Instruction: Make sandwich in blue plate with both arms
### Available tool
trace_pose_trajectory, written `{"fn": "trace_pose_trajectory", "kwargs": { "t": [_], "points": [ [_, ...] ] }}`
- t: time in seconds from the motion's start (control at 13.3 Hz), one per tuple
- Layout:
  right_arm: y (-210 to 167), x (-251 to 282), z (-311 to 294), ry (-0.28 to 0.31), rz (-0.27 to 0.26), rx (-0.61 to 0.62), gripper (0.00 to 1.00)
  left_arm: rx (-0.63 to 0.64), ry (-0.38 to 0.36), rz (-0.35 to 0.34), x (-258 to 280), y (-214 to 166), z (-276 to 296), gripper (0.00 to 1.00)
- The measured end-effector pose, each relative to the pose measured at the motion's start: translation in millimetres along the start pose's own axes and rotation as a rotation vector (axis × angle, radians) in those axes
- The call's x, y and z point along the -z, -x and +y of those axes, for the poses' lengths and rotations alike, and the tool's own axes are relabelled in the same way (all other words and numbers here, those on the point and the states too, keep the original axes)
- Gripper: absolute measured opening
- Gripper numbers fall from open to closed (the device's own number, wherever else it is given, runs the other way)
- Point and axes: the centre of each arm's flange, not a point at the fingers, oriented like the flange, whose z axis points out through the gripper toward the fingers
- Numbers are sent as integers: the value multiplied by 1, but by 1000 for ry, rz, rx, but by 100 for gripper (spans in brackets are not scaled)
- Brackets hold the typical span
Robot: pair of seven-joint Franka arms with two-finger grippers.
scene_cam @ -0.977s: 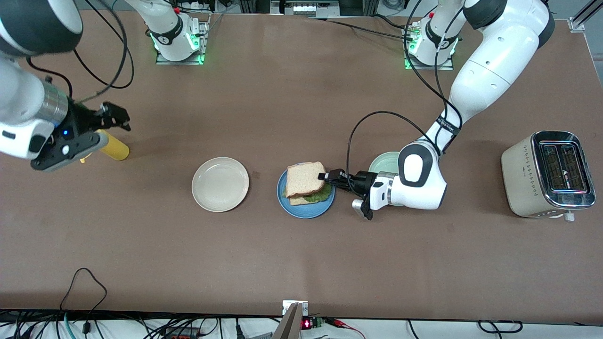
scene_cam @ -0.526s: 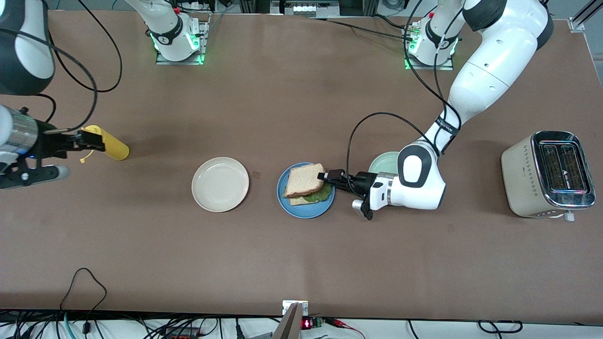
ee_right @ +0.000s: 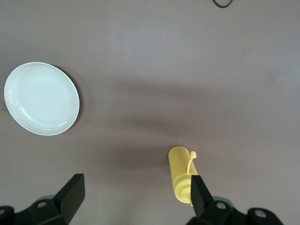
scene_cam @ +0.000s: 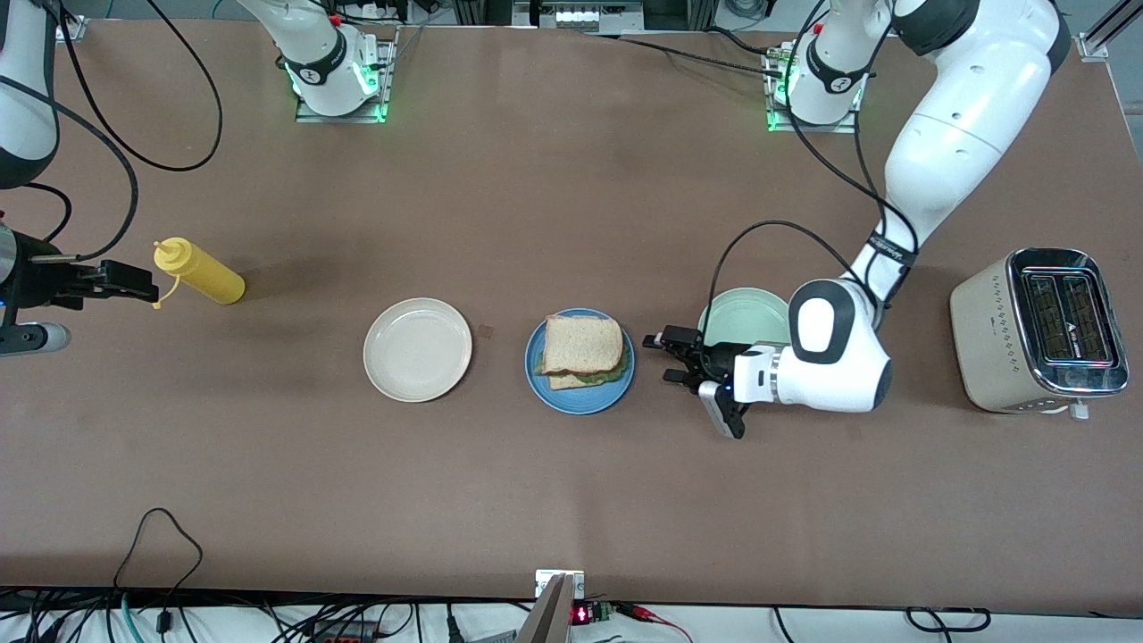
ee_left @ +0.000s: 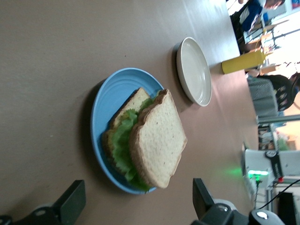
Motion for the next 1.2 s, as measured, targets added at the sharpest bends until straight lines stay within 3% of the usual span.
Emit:
{"fn": "trace_pose_trajectory", "kwargs": {
  "t": [0.3,0.45,0.6,0.83,1.05,1.2],
  "points": [
    [17,15,-10,7,12,2,100,-134,-168,-223,75,13,13,100],
    [40,16,-13,9,-6,-17,100,-132,-244,-319,125,25,22,100],
    [52,10,-7,10,-17,-38,100,-71,-367,-404,160,29,48,100],
    [52,7,-7,11,-11,-40,100,67,-585,-508,188,30,116,100],
    [51,7,-13,13,-7,-29,100,105,-810,-602,197,28,190,100],
    [51,8,-15,13,-5,-26,100,91,-900,-595,213,22,227,100]
  ]
}}
